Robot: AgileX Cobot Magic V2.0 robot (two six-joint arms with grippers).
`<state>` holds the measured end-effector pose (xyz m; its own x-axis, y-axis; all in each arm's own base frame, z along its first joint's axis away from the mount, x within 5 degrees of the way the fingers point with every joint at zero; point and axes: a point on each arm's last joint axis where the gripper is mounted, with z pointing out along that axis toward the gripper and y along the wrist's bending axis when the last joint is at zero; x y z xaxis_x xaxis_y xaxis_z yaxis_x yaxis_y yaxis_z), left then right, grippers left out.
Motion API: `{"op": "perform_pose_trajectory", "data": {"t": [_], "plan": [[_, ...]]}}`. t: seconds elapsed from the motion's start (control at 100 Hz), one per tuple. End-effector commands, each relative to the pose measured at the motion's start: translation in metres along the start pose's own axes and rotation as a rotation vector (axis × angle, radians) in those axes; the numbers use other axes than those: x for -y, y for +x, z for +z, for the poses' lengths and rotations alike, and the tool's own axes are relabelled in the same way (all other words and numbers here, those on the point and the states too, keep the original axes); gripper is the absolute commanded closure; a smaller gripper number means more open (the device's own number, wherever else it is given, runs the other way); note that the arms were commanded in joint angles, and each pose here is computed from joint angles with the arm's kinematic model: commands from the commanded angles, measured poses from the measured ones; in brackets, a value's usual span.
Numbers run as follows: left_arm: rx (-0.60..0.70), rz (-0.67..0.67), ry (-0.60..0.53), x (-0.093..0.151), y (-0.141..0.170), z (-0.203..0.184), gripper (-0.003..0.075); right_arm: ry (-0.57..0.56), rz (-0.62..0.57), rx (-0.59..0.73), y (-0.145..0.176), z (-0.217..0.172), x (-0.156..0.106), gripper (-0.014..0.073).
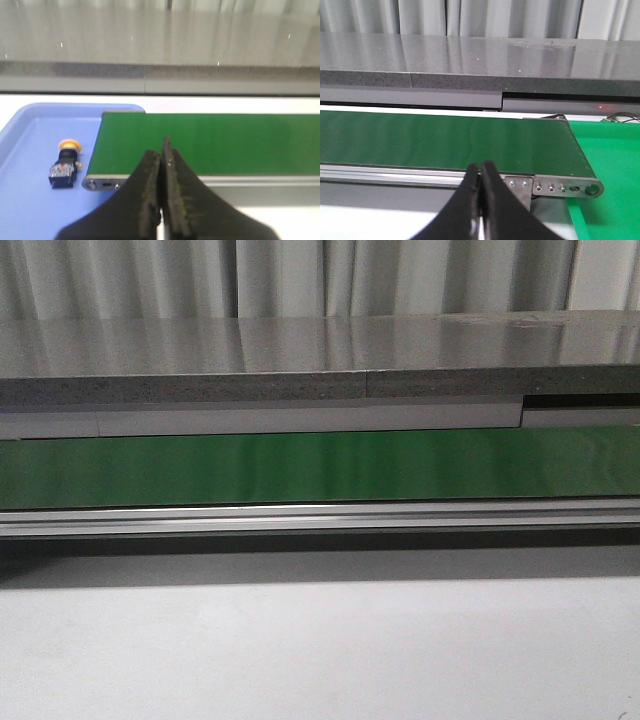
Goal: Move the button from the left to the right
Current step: 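Move the left gripper toward the yellow push button in the blue tray, then close the left gripper around the black body of the yellow button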
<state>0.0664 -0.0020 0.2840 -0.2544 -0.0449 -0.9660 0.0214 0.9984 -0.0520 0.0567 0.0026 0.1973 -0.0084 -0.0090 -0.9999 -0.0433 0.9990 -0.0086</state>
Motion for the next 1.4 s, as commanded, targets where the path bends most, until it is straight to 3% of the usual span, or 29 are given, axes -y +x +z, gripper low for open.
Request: {"op": "perform_pose_trajectory", "data": {"t": [0.0, 0.27, 0.72, 0.82, 0.99, 1.04, 1.1, 1.39], "plan": [[-0.047, -0.020, -0.006, 0.002, -0.032, 0.006, 0.0740, 0.014, -0.012, 0.125, -0.014, -0.003, 0.001, 0.0662], [-0.362, -0.079, 0.007, 0.008, -0.072, 0.046, 0.0740, 0.014, -0.012, 0.125, -0.014, -0.003, 0.001, 0.0662], [-0.493, -0.078, -0.007, 0.008, -0.067, 0.081, 0.0727, 0.014, -0.012, 0.125, -0.014, -0.003, 0.001, 0.0662], [-0.494, -0.077, -0.006, 0.008, -0.067, 0.081, 0.0613, 0.014, -0.012, 0.125, -0.014, -0.003, 0.001, 0.0662], [-0.493, -0.075, -0.008, 0.008, -0.067, 0.081, 0.0232, 0.014, -0.012, 0.125, -0.014, -0.003, 0.001, 0.0662], [-0.488, -0.072, -0.010, 0.008, -0.068, 0.081, 0.0158, 0.014, -0.012, 0.125, -0.014, -0.003, 0.001, 0.0662], [-0.495, -0.070, -0.011, 0.008, -0.068, 0.080, 0.0116, 0.014, -0.012, 0.125, -0.014, -0.003, 0.001, 0.0662], [-0.418, 0.019, -0.104, -0.004, -0.093, 0.081, 0.0115, 0.014, -0.012, 0.125, -0.014, -0.003, 0.001, 0.0662]]}}
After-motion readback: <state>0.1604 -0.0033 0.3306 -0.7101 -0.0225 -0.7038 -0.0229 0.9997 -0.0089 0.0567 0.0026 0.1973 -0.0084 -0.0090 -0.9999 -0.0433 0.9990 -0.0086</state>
